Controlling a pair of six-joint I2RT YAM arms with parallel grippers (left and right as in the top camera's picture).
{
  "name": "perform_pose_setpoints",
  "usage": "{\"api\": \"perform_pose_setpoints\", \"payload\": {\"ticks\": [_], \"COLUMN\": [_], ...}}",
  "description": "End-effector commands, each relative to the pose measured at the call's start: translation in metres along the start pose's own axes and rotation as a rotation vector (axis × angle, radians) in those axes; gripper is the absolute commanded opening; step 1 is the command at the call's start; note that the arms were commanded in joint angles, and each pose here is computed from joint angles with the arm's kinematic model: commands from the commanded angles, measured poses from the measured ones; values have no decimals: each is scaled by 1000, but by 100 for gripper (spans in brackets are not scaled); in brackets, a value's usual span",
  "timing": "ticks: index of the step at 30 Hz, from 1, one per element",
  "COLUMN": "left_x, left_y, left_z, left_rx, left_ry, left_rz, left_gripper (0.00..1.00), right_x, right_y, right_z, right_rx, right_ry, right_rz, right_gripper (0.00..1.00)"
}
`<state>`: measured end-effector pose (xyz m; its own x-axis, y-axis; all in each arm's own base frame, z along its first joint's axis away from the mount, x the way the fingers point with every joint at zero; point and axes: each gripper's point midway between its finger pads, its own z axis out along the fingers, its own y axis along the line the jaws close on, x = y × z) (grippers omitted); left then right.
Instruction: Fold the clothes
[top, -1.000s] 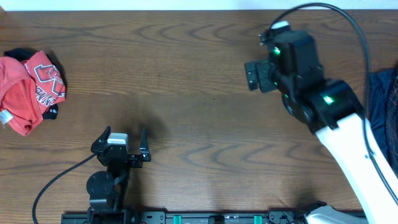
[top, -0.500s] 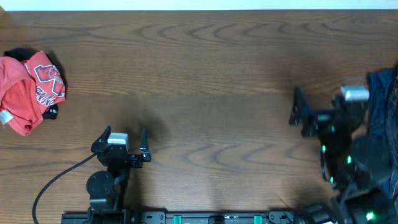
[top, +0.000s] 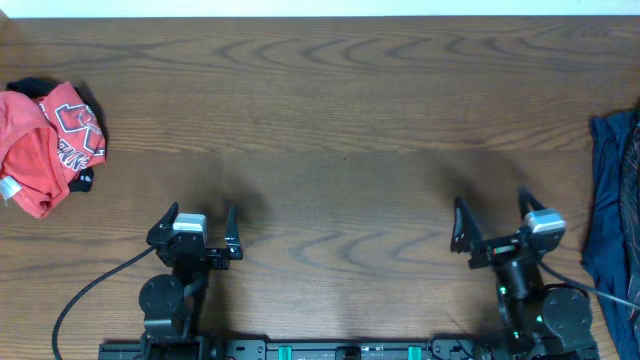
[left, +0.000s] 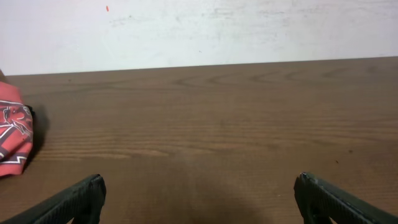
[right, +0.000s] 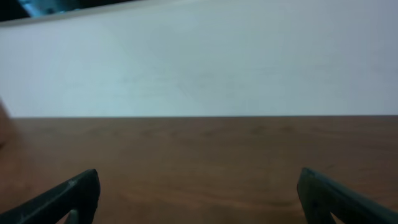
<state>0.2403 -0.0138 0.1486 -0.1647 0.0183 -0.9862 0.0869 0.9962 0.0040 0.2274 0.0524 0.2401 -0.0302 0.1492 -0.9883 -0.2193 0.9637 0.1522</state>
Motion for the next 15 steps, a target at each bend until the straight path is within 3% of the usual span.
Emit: {"api": "perform_pose_setpoints", "payload": {"ticks": [1, 10, 15], "left_x": [15, 15, 15], "left_y": [-2, -2, -2], "left_z": [3, 3, 3], "left_rx": [11, 11, 11], "left_ry": [34, 34, 34], "left_rz": [14, 14, 14], "left_gripper": [98, 98, 98], "right_x": [13, 31, 60], "right_y": [6, -6, -17], "right_z": [-2, -2, 2], "right_rx": [-64, -48, -15], "right_ry": [-5, 42, 112], "right_rz": [14, 20, 37], "right_gripper": [99, 99, 99]}}
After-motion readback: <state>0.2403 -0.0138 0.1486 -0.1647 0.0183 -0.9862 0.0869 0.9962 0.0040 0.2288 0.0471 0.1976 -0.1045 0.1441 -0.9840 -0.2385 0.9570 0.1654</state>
